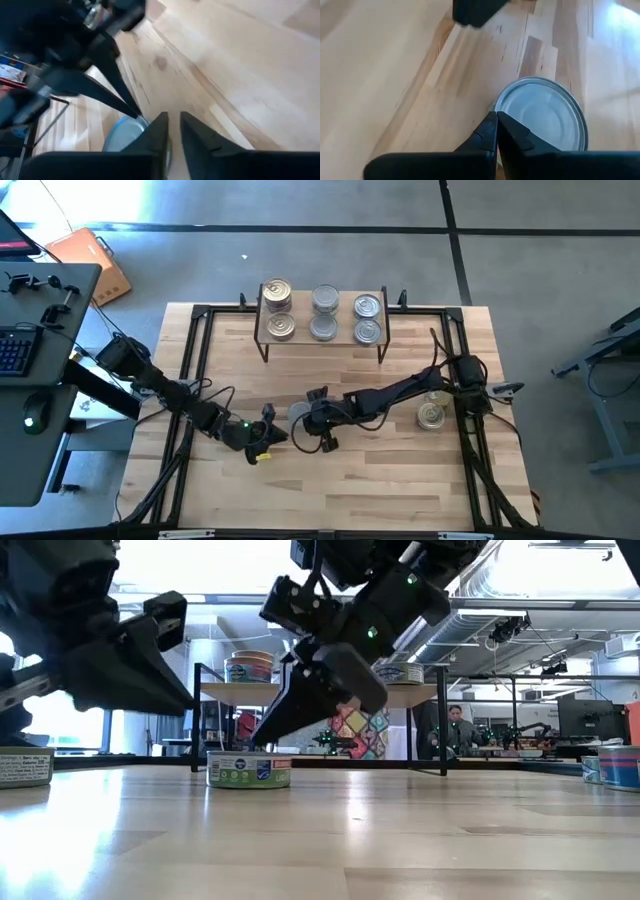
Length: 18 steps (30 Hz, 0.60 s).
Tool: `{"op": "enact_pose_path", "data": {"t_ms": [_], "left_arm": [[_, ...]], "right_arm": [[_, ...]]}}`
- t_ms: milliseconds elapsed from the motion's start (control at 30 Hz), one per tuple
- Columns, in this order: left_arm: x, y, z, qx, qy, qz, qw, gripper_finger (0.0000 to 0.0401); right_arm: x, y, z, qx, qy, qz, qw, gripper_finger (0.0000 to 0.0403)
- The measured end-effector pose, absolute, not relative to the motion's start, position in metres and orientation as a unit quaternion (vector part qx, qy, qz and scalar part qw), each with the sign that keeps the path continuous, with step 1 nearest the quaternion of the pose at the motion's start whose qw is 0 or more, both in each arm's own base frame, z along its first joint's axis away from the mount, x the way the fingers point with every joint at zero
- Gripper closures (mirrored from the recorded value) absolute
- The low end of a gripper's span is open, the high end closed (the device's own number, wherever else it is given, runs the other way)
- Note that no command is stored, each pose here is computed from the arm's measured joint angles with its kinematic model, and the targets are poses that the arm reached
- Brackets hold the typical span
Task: Stack canned seafood by type on shelf
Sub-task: Stack the green and white tuna can on top of the green and white tuna can on the shelf
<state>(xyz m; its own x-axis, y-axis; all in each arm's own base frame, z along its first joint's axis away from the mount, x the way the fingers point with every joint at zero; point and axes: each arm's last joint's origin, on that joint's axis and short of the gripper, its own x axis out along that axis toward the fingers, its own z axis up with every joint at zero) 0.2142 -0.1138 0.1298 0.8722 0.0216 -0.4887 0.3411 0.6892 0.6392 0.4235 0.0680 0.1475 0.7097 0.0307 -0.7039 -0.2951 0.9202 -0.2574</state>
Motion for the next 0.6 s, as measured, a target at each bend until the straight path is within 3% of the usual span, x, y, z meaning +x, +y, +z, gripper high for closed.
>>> {"op": "enact_pose_path", "data": {"t_ms": [233,367,600], "left_arm": [[0.2157,-0.1096,0.1281,0.381,0.247,-0.082,0.887,0.0233],[0.2171,-0.1066,0.1282,0.373,0.250,-0.071,0.891,0.0185],[0.2176,-0.1053,0.1283,0.349,0.253,-0.056,0.900,0.0172]], "right_arm": [[0.4235,0.0646,0.1478,-0.166,0.373,0.093,0.908,0.0403],[0.4233,0.0683,0.1481,-0.187,0.368,0.106,0.905,0.0391],[0.4242,0.0714,0.1471,-0.228,0.349,0.129,0.900,0.0280]]}}
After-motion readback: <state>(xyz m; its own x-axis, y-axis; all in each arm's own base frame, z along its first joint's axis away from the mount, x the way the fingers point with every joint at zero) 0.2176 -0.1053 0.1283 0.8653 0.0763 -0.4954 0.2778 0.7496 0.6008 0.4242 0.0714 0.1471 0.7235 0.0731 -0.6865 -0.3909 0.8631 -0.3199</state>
